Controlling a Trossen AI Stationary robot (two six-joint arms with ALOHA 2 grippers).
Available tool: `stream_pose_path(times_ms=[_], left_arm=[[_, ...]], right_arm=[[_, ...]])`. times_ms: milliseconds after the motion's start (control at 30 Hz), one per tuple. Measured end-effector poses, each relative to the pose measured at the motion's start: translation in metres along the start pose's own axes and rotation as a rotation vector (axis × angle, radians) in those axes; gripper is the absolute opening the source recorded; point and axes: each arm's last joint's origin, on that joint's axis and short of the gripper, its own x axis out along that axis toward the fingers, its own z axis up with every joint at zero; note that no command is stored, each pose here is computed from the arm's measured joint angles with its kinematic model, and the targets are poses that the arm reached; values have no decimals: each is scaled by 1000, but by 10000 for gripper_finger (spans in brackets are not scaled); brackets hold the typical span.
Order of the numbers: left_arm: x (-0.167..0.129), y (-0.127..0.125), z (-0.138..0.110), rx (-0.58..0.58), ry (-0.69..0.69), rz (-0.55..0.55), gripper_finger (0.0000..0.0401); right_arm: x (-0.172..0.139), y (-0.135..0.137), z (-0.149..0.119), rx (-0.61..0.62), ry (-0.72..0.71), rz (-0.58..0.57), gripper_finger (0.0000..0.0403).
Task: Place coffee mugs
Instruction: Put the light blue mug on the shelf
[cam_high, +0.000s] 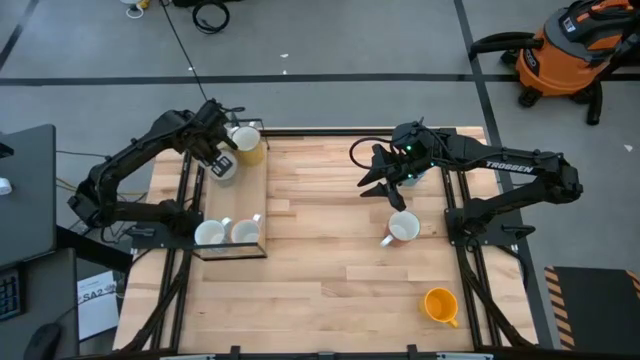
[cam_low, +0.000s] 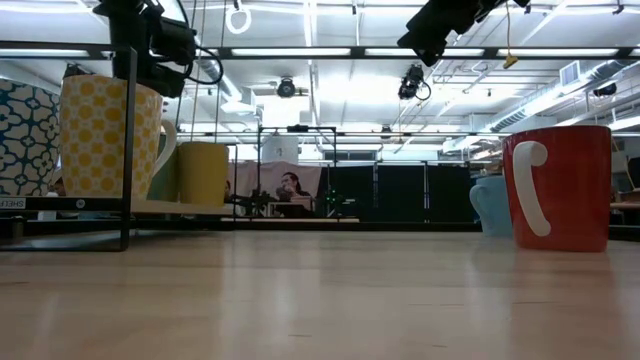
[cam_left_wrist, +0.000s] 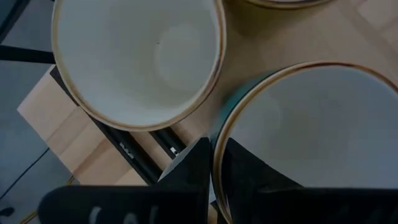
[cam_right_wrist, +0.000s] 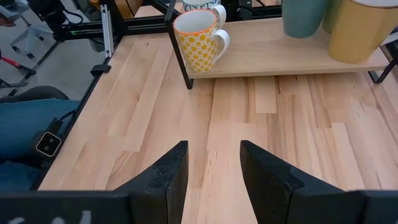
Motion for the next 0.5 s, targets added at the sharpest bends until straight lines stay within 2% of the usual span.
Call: stream_pose_path(times_ms=[500], left_arm=[[2, 6, 3, -29, -24, 14, 36]], right_arm=[[0, 0, 0, 0, 0, 0, 151]])
